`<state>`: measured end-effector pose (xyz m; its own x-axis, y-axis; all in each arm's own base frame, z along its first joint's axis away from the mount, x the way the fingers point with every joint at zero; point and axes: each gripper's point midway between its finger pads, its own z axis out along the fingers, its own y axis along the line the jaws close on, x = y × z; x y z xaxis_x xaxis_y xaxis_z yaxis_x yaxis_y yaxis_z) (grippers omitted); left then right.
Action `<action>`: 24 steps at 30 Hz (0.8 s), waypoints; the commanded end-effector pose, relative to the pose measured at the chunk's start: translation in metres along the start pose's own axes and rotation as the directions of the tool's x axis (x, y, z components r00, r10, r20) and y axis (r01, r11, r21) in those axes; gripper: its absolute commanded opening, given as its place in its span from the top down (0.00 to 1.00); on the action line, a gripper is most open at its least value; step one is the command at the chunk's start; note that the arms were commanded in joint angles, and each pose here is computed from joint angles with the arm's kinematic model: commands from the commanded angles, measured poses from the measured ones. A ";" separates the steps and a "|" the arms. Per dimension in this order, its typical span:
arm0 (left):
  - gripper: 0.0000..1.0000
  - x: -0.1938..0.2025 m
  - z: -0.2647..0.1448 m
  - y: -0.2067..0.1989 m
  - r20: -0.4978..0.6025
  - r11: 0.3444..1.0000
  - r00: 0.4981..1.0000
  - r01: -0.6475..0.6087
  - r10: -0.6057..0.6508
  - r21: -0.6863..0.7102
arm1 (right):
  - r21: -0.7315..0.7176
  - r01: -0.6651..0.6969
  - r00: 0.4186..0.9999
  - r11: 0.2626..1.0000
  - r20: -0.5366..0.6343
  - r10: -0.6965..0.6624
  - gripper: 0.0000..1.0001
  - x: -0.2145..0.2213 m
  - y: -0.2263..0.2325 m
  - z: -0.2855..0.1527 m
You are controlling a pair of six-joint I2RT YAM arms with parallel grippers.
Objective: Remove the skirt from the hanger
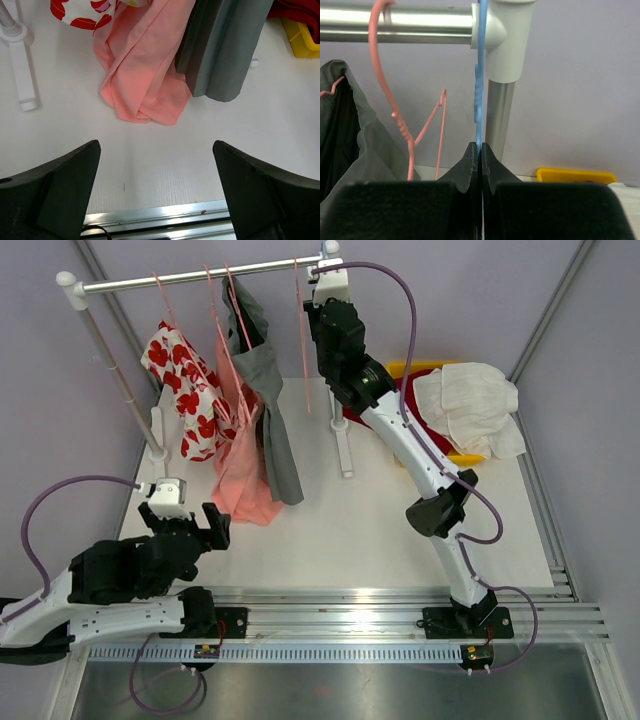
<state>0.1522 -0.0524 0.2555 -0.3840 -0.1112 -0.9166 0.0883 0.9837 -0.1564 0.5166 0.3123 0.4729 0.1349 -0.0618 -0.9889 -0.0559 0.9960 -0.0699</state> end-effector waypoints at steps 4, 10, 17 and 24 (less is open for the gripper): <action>0.02 -0.003 0.009 -0.008 0.018 0.998 1.000 -0.008 0.009 -0.065 | -0.041 -0.107 0.991 0.993 0.077 0.109 1.00 -0.017 0.004 0.012; 0.02 -0.004 0.009 -0.006 0.020 0.996 1.000 -0.008 0.010 -0.086 | -0.041 -0.095 0.995 0.995 0.017 0.096 1.00 0.005 0.005 0.014; 0.01 -0.040 0.007 -0.028 0.083 0.998 0.996 -0.030 0.034 -0.048 | 0.014 -0.098 0.994 0.995 -0.054 0.099 0.01 0.008 -0.021 -0.013; 0.01 -0.149 -0.006 -0.096 0.252 0.994 0.964 -0.101 0.088 0.039 | 0.088 -0.114 0.991 0.990 -0.065 0.120 0.01 -0.009 -0.084 -0.084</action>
<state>0.1808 -0.1092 0.3390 -0.2780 0.0008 -0.9606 0.1315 0.9906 -0.0373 0.4861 0.2732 0.4043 -0.0703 -0.0929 -0.9932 -0.0501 0.9947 -0.0895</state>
